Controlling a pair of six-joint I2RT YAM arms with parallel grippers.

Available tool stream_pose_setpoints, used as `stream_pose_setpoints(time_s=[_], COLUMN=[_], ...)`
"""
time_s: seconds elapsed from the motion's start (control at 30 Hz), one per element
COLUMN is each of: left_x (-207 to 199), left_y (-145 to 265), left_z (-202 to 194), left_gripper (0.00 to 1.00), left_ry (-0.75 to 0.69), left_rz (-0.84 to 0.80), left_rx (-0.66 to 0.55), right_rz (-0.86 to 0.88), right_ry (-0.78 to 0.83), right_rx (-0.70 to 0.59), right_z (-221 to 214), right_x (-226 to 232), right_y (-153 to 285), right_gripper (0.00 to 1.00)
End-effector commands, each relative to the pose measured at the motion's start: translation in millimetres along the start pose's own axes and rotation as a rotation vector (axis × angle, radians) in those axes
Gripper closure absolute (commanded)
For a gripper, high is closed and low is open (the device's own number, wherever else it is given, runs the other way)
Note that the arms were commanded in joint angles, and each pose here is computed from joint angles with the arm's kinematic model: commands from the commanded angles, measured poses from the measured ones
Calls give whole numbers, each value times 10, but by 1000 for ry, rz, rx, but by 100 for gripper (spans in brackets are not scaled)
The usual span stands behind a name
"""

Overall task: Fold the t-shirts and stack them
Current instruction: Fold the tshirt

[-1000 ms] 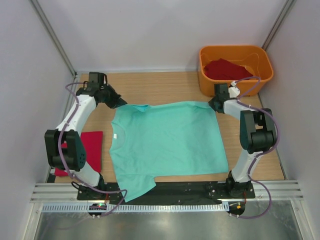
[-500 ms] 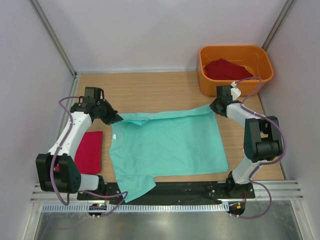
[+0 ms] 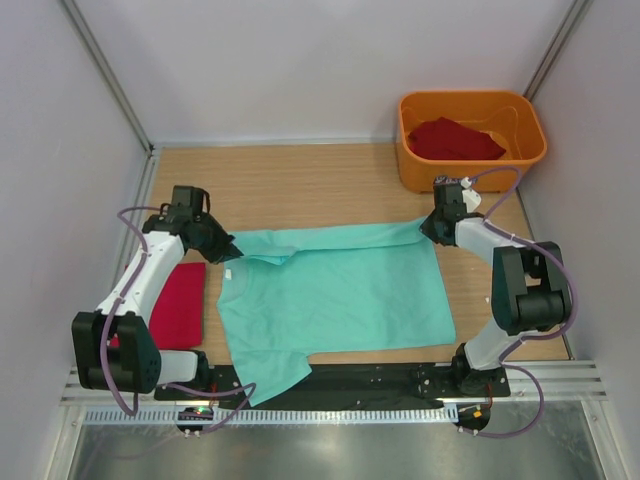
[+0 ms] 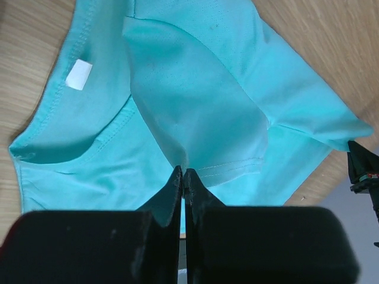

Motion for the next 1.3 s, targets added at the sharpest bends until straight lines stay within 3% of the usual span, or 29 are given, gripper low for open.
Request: stream_pose_setpoints(time_s=[0.0,0.37,0.53,0.67,0.7,0.83,1.03,1.13,1.27], left_x=[38,148,188,203,202,128,-150,-183,-149], left_y=[68,-12,142,252,261,177,-175,-365,-501], left_z=[-28,-115,-137,-149,-141,52,439,542,588], left_gripper=[100,100,80,81,80,52,53,49,54], left_ry=[15,22,-5,-41,-48,-120,-216,-233,-214], left_rz=[17,57,81,122,121,125,75,78,98], left_rx=[-18,13,-42,-34,-38,-112,-38,16,47], right_rz=[27,18,-9,-8,-6,25,77,82,65], right_ry=[13,23,70,116,124,159,235,248,262], right_rx=[-30,0,41,14,12,17,20,72,107], right_z=[63,-2,-93,-42,-27,93,333,347,378], right_x=[16,-66,-229,-260,-248,-108,147,199,225], right_y=[112,174,346,498,504,477,289,123,21], right_gripper=[97,95,81,75,66,53,51,49,49])
Point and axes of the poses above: each gripper's point midway between its finger pads, its own y axis back along the fingers, its own x axis along the line the jaws close on, z = x × y, the point moved 10 cm from there along y, back along the fingers, and after that the axes turned 5 degrees about -y, right-handed, at the moved point
